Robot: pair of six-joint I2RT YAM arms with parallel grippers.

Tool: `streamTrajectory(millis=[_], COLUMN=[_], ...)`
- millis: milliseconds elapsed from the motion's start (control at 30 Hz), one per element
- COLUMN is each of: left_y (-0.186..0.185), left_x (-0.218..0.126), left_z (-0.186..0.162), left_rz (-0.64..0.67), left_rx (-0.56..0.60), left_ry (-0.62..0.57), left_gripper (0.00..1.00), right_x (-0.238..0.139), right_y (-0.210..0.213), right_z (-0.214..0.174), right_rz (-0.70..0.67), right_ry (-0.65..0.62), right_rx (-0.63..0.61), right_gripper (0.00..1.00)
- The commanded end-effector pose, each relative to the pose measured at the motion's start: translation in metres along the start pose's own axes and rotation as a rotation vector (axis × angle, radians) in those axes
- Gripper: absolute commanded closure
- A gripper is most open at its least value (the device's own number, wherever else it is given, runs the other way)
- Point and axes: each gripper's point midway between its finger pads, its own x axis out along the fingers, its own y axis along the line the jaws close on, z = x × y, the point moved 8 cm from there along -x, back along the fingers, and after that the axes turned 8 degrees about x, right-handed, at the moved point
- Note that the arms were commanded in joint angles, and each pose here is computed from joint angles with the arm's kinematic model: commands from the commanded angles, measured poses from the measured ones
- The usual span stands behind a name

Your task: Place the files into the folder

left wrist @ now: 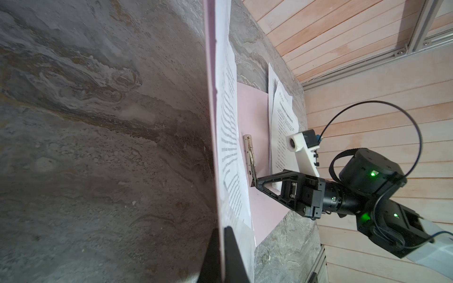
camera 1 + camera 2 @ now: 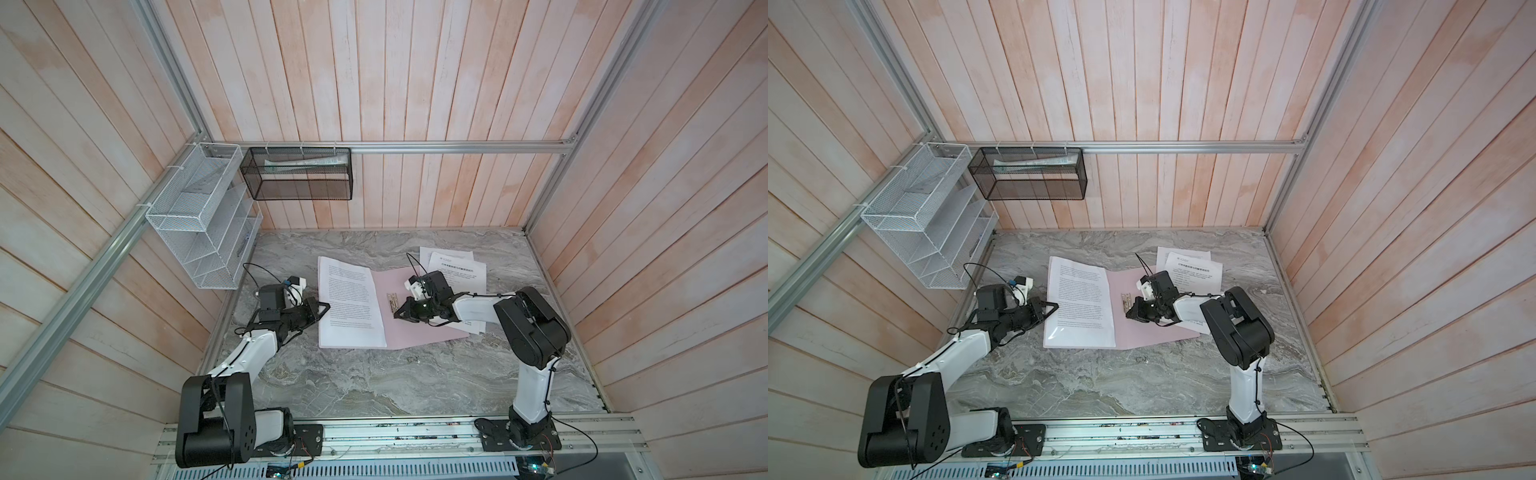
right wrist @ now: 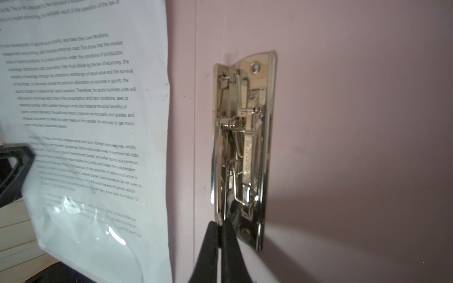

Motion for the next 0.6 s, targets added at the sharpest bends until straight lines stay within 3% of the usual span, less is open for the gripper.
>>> streamTrajectory(millis=[0,333,467,567], left_y=[0.001,0.002,0.002,0.001], left_x=[-0.003,-0.003,-0.002,-0.002], left_z=[0.002,0.002,0.003,0.004], left_rz=[0.01,0.013,0.009,0.007], left_rx=[0.022,0.024,0.024,0.026], left_ry=[-0.018,-0.019,-0.017,-0.018], left_gripper=[1.0,1.0,1.0,1.0], right_x=[-0.006,-0.02,-0.025,-0.032], right_y=[0.002,0.038,0.049,0.055], right_z=[-0.005,0.003,0.007,0.011], right_rz=[0.048,0.19,0.251,0.292], right_ry=[0.047,0.072,0.087,0.071], right_rx=[0.072,0.061,0.043,0.039], right_gripper=[1.0,0.99,0.76,0.72])
